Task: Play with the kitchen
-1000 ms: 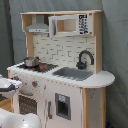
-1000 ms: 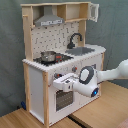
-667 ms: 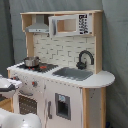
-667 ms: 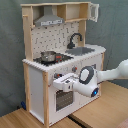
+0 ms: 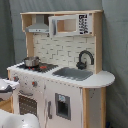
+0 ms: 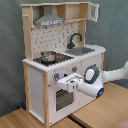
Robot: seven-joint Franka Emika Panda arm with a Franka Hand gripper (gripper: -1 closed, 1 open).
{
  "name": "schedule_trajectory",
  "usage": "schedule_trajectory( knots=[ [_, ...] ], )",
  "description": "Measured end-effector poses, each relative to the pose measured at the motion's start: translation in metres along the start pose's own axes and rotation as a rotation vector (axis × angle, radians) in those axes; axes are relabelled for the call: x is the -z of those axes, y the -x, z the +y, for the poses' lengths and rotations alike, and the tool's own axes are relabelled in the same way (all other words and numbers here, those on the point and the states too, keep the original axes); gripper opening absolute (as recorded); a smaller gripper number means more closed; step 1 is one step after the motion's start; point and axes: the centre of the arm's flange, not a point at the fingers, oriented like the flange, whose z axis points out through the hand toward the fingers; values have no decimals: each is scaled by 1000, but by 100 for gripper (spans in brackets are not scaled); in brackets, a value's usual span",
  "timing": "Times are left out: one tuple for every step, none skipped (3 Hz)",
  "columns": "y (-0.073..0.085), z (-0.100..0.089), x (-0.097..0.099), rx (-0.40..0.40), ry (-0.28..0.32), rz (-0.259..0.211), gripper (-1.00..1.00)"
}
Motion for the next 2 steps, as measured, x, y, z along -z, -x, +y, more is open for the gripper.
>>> schedule_trajectory(
  knots=[
    [4, -2, 22, -3, 2, 7, 100],
    [11, -8, 42, 9, 4, 10, 100]
  ],
)
